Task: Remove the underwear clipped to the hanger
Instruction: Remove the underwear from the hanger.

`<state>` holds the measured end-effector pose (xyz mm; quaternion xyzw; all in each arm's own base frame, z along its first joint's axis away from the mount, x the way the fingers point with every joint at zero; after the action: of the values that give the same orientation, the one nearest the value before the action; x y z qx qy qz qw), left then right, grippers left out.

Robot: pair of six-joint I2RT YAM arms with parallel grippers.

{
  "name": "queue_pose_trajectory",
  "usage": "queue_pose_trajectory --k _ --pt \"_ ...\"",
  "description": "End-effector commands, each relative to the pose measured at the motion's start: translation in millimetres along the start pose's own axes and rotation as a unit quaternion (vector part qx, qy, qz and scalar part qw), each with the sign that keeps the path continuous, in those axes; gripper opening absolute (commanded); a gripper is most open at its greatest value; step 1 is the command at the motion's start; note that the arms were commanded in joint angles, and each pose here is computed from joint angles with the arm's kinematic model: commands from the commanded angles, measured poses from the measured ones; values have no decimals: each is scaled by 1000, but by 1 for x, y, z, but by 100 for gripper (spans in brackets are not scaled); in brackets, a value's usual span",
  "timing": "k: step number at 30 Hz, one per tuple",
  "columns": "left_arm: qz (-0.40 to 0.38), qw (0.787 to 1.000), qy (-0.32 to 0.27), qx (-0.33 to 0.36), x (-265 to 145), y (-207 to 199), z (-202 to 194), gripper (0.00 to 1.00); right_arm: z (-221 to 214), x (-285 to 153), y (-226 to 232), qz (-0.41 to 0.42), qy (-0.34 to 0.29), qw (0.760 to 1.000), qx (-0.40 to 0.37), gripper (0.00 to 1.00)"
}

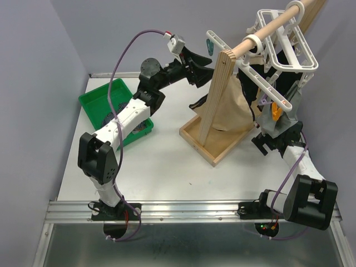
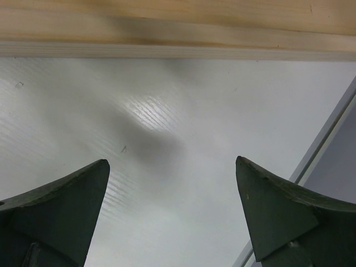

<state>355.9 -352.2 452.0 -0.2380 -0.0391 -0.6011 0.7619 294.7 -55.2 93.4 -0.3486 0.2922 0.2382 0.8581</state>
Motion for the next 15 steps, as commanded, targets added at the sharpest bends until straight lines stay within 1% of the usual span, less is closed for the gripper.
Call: queue_pose_trajectory --k 1,10,15 --pt "-38 999 -15 -6 12 -19 14 83 19 -10 -16 -16 -31 999 -3 100" --pt "-65 997 -2 -30 29 -27 2 83 16 -8 -9 -7 -31 999 -2 100" --pt "-70 997 -10 -26 37 -31 5 83 18 -7 -10 -6 -35 999 -3 100"
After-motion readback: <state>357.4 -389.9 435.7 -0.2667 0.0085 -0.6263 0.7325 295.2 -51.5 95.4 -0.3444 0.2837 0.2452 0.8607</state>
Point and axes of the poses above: each gripper's point midway between its finger pads, its own x axis out along the fingers, its own y axis along the line the jaws close on, z = x × y, the point moved 2 cm from there along -x, back along the fingers, and after that the axes turned 6 degrees about -x, right-handed, at the moved point
